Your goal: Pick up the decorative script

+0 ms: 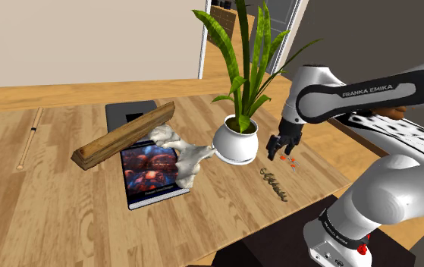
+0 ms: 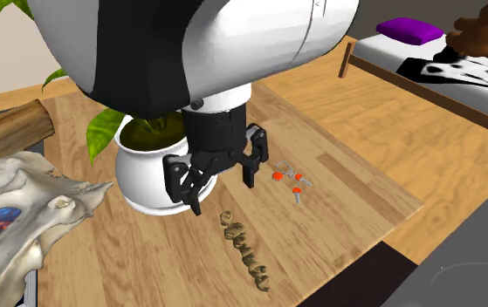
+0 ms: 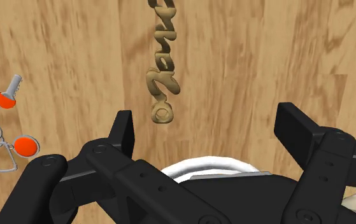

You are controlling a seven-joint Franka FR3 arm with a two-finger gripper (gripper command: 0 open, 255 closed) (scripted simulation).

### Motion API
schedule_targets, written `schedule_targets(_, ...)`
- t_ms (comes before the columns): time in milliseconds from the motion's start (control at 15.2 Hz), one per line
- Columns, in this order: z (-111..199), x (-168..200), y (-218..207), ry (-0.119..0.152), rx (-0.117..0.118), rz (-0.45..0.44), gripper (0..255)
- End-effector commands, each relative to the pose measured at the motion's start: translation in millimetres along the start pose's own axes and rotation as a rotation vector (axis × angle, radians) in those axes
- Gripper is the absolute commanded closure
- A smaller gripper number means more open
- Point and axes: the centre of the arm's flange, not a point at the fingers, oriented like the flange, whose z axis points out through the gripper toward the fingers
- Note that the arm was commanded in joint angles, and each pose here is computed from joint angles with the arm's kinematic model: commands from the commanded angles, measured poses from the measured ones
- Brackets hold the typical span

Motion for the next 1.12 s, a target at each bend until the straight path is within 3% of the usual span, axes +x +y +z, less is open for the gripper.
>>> schedule_targets(0,27,0,4,-0.012,-0.002,0.015,0)
schedule_targets(330,91,-4,19,-0.046,-0.007,0.050,0)
schedule_targets(990,137,0,22,-0.049,-0.007,0.054,0)
schedule_targets(1056,136,0,22,-0.049,-0.007,0.054,255)
